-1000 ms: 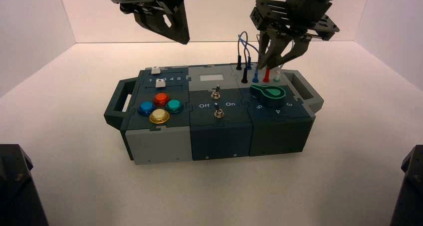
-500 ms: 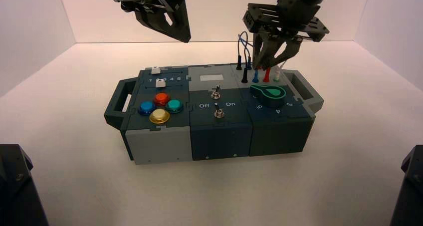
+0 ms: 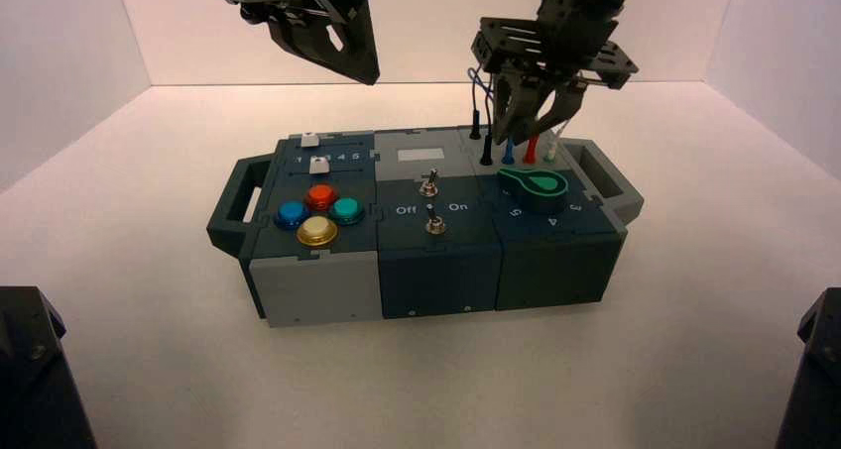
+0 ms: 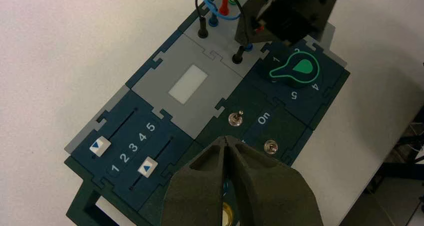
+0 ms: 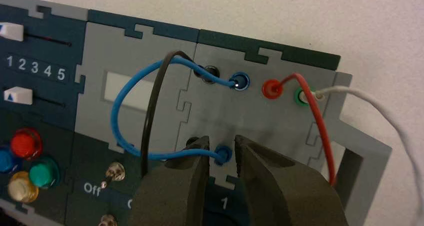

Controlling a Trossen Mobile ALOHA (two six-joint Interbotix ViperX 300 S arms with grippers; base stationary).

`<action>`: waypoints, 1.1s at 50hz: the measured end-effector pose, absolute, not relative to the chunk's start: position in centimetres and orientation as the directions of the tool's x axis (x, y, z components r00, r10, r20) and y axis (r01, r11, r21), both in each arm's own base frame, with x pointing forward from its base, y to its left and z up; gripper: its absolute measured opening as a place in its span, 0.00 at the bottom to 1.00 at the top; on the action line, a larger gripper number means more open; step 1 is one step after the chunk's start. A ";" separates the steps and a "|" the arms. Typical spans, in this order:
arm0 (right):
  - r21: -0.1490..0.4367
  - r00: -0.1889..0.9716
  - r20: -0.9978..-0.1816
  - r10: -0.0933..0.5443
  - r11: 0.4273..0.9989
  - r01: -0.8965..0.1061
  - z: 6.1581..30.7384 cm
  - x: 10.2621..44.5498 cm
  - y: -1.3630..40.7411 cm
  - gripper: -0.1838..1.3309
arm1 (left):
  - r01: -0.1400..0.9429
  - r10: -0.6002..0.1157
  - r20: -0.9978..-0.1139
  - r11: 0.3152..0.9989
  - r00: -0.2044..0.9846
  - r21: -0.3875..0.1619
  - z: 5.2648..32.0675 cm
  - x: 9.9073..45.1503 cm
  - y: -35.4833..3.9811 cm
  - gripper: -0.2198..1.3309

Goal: Pull the blue wire.

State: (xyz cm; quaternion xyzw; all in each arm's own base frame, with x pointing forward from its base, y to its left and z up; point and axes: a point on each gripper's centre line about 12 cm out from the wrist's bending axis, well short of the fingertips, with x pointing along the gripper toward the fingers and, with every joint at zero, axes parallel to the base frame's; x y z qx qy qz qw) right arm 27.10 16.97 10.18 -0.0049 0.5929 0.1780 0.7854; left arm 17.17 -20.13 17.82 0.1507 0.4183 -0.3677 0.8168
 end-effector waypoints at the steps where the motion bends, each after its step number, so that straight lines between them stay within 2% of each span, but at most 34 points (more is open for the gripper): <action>1: 0.204 0.235 -0.932 0.274 0.936 -0.286 10.2 27.1 17.0 0.50 | 0.727 -0.475 -0.794 0.684 0.380 -0.061 17.8 17.2 -20.1 0.03; 4: 0.202 0.231 -0.934 0.272 0.937 -0.286 10.1 27.1 17.0 0.46 | 0.727 -0.475 -0.794 0.684 0.380 -0.061 17.8 17.2 -20.1 0.03; 7: 0.201 0.230 -0.935 0.271 0.937 -0.287 10.0 27.1 17.0 0.36 | 0.727 -0.475 -0.794 0.684 0.380 -0.061 17.8 17.2 -20.1 0.03; 9: 0.200 0.231 -0.934 0.271 0.936 -0.290 10.0 27.1 17.0 0.21 | 0.727 -0.475 -0.794 0.684 0.380 -0.061 17.8 17.2 -20.1 0.03; 11: 0.196 0.232 -0.935 0.269 0.935 -0.294 10.0 27.1 17.0 0.15 | 0.727 -0.475 -0.794 0.684 0.380 -0.061 17.8 17.2 -20.1 0.03; 12: 0.193 0.231 -0.936 0.267 0.935 -0.298 10.0 27.1 17.0 0.08 | 0.727 -0.475 -0.794 0.684 0.380 -0.061 17.8 17.2 -20.1 0.03; 28: 0.161 0.229 -0.941 0.248 0.926 -0.342 10.7 26.9 16.7 0.08 | 0.727 -0.476 -0.792 0.684 0.381 -0.062 18.0 17.2 -20.2 0.03; 37: 0.169 0.262 -0.927 0.269 0.922 -0.349 13.0 27.0 16.6 0.08 | 0.727 -0.479 -0.789 0.684 0.384 -0.062 18.1 17.2 -20.2 0.03; 55: 0.180 0.219 -0.939 0.267 0.920 -0.350 14.4 26.4 16.5 0.08 | 0.727 -0.479 -0.789 0.684 0.384 -0.062 18.1 17.2 -20.2 0.03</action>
